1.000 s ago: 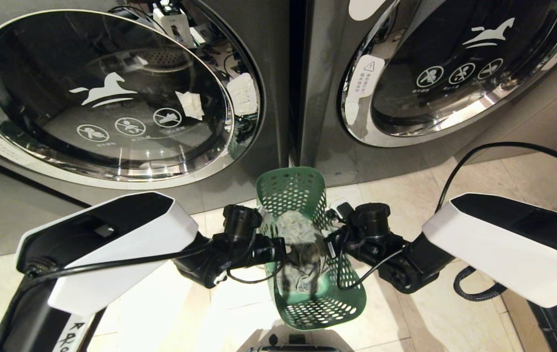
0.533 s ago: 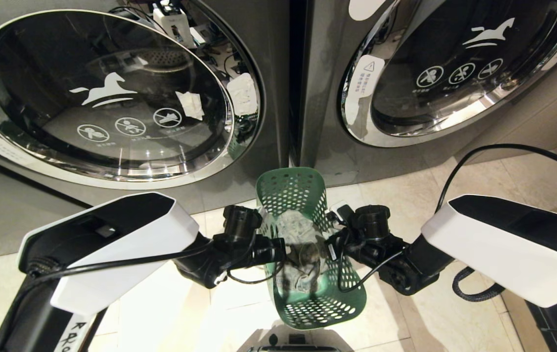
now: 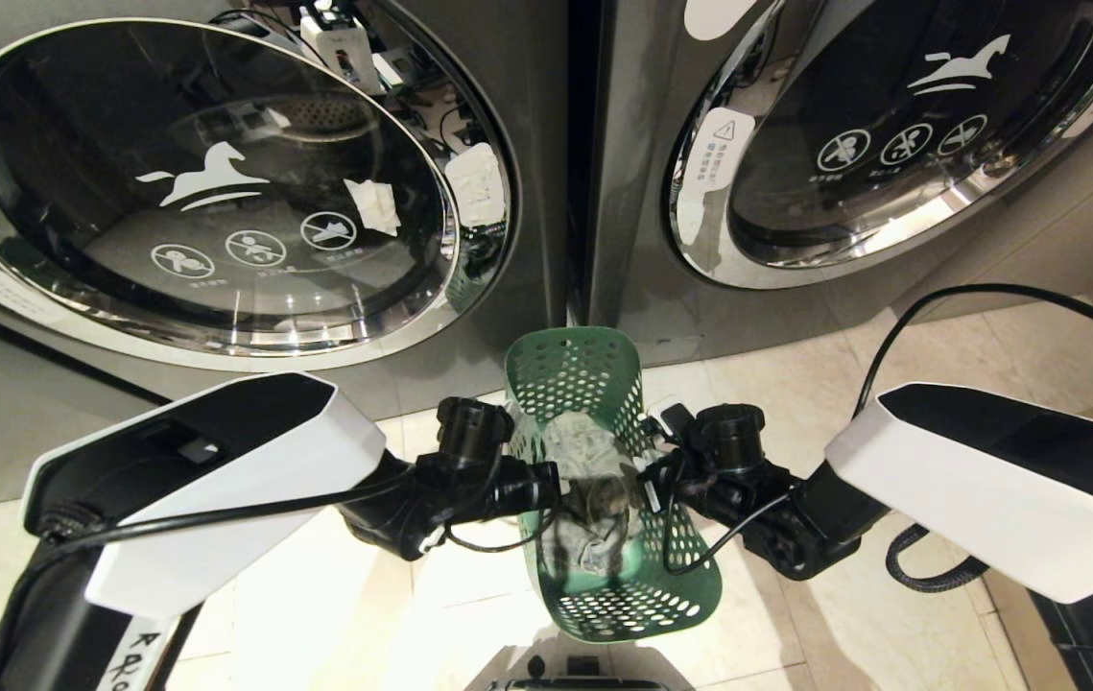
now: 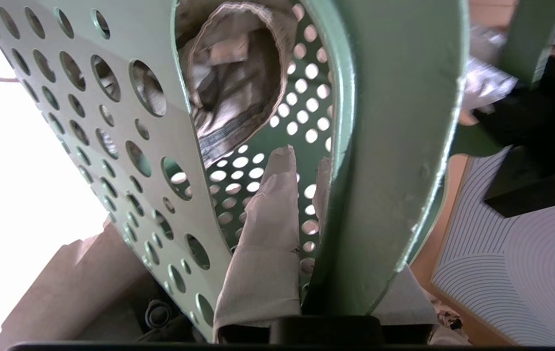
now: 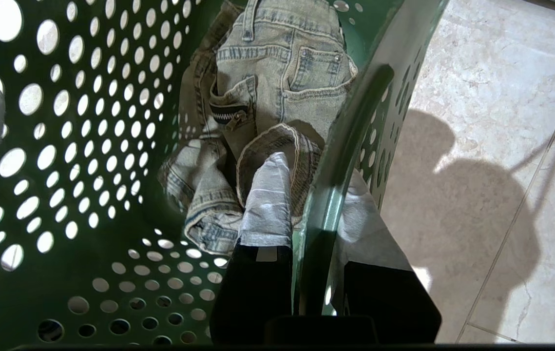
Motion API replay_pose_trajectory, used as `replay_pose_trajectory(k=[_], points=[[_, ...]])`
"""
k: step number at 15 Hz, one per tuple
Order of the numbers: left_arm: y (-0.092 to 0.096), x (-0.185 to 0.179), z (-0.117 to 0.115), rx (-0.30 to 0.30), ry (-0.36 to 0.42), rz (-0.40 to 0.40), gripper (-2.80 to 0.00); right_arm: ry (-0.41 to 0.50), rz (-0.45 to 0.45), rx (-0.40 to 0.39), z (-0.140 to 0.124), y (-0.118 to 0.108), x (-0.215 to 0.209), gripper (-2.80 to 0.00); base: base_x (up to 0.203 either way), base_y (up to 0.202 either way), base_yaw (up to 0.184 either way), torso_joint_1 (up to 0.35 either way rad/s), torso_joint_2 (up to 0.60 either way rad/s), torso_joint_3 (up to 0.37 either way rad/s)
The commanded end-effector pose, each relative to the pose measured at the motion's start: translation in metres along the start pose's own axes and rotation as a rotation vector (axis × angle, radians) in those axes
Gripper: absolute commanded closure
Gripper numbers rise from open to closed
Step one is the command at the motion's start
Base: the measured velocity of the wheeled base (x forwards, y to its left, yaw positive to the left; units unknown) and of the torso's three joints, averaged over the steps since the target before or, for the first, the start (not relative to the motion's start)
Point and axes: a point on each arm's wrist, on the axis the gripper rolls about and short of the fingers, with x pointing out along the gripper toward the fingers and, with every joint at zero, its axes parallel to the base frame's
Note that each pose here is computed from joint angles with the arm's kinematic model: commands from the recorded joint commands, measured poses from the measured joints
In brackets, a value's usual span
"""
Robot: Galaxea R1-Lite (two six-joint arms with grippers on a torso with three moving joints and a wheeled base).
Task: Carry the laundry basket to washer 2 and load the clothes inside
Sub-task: Pick up the clothes basket and put it beside the washing machine
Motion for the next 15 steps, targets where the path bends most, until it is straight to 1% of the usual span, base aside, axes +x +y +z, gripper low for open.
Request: replay_pose_trajectory(k=[1,2,3,4,11,12,13,15], points=[[-0.003,-0.002,0.004,0.002,-0.013,-0.011,0.0,-0.006,0.0,-0.003,0.0,0.0,0.001,0.0,0.0,0.0,0.0,0.0,0.0,0.0],[-0.003,-0.002,0.004,0.002,-0.012,-0.01,0.0,-0.002,0.001,-0.003,-0.001,0.0,0.001,0.0,0.0,0.0,0.0,0.0,0.0,0.0],[-0.004,-0.001,0.003,0.003,-0.009,-0.012,-2.8,0.002,0.0,-0.006,-0.002,0.0,0.001,0.0,0.0,0.0,0.0,0.0,0.0,0.0],[-0.004,0.0,0.002,0.003,-0.009,-0.013,-2.8,0.005,0.0,-0.025,-0.003,0.0,0.001,-2.8,0.0,0.0,0.0,0.0,0.0,0.0],[-0.002,0.001,0.0,0.001,-0.004,-0.001,-2.8,0.012,-0.001,-0.027,-0.007,0.0,0.002,-2.8,0.0,0.0,0.0,0.0,0.0,0.0],[-0.001,0.0,-0.001,0.003,-0.007,0.019,-2.8,0.022,-0.002,-0.028,-0.008,0.0,0.0,-2.8,0.0,0.0,0.0,0.0,0.0,0.0],[0.001,0.0,-0.002,0.015,-0.011,0.064,-2.8,0.035,-0.004,-0.027,-0.009,-0.002,-0.006,-2.8,0.0,0.0,0.0,0.0,0.0,0.0],[0.007,0.0,-0.008,0.059,0.003,0.178,-2.8,0.056,-0.002,-0.014,-0.008,-0.005,-0.019,-2.8,0.0,0.0,0.0,0.0,0.0,0.0]])
